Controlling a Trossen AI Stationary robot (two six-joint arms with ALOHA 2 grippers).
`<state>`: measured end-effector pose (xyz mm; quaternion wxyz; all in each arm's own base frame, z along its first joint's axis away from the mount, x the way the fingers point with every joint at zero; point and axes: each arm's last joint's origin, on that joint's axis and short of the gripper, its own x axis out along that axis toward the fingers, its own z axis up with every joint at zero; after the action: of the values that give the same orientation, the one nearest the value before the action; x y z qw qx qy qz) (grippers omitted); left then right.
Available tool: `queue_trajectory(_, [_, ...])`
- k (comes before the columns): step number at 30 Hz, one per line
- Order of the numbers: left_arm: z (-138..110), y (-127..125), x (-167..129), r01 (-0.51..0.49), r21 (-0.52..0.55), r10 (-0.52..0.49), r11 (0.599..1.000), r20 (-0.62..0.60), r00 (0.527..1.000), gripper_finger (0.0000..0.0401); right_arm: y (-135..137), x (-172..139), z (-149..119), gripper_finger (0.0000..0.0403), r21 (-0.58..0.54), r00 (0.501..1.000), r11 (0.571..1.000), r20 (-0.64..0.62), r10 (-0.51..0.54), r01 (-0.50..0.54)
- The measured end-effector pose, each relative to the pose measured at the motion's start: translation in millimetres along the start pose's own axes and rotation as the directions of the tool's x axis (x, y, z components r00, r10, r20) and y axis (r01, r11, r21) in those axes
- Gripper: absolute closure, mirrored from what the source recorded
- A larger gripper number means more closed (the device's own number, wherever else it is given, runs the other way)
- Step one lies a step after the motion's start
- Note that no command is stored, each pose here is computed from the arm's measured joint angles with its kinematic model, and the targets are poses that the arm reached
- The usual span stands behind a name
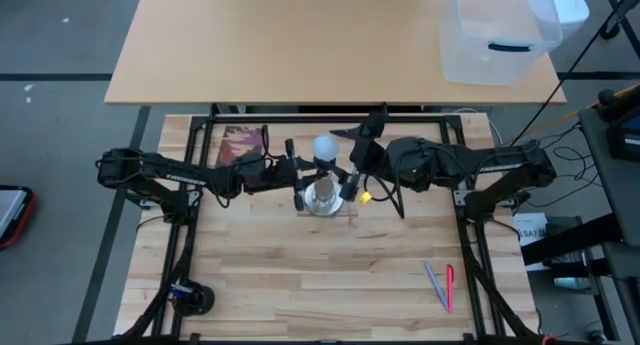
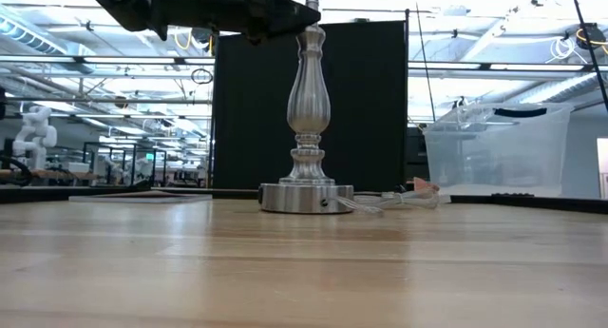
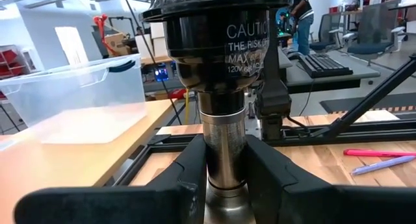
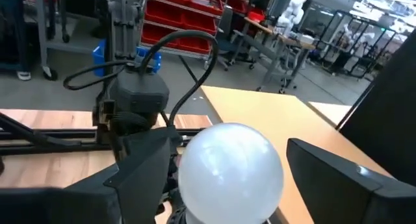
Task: Screw lightbulb
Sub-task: Insert the lightbulb into the lamp, then remove the lightbulb from the lamp
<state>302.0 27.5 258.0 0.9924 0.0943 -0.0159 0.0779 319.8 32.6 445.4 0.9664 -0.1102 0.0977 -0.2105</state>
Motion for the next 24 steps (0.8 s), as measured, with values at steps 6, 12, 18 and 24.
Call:
queue_trajectory(6, [0, 0, 0, -0.002, 0.000, 0.002, 1.000, -0.003, 1.000, 0.0327, -7, 13, -8, 0.0097, 0.033, 0.999, 0.999, -0.041, 0.016, -0.015])
queue_trajectory(12, [-1, 0, 0, -0.001, 0.000, 0.001, 1.000, -0.006, 1.000, 0.0327, -10, 19, -10, 0.0098, 0.044, 0.999, 0.998, -0.040, 0.034, -0.033])
queue_trajectory(18, [-1, 0, 0, 0.008, 0.000, -0.008, 1.000, -0.005, 1.000, 0.0327, -10, 19, -10, 0.0122, 0.041, 0.997, 0.996, -0.029, 0.077, -0.076])
queue_trajectory(24, [-1, -1, 0, 0.060, 0.001, -0.060, 0.998, 0.004, 0.998, 0.0327, -9, 19, -9, 0.0130, 0.001, 0.991, 0.991, -0.024, 0.134, -0.134])
